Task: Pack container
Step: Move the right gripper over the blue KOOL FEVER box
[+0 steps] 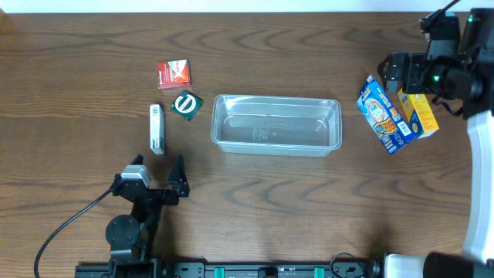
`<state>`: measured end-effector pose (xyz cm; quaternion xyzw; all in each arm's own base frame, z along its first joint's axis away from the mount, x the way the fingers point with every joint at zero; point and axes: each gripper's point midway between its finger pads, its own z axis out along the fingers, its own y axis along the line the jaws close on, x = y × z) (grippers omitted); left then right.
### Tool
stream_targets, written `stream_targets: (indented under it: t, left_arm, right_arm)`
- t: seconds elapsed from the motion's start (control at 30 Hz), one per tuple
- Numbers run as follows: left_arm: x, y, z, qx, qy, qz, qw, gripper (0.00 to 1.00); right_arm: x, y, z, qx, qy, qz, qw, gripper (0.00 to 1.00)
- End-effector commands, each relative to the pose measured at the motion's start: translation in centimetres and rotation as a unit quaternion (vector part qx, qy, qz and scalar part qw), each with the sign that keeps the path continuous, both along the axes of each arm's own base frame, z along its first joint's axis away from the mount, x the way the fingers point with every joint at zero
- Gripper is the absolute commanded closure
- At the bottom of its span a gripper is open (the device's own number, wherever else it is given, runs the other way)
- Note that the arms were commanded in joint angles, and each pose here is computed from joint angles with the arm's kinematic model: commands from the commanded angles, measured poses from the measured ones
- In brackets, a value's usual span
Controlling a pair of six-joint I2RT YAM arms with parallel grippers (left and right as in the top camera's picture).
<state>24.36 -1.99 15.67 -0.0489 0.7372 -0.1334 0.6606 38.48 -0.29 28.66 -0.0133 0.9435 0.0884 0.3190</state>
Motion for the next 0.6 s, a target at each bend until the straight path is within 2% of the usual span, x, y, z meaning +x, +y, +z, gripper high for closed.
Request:
stream_targets:
  t: [0.0,0.2,0.57]
  left_arm:
    - [0.0,0.0,-1.7,0.004,0.024,-0.002,1.0,0.02]
    - [0.0,0.0,-1.7,0.004,0.024,-0.001,1.0,0.02]
    - [0.0,0.0,-1.7,0.004,0.024,-0.002,1.0,0.02]
  right_arm:
    - [0.5,-1.3,-1.8,-0.021,0.025,0.003,0.999,0.01]
    - [1.1,-2.5,-6.5,-0.053,0.087,0.026,0.995,0.01]
    - [2.2,-3.2,-14.4,-0.045,0.193,0.026,0.98,0.04]
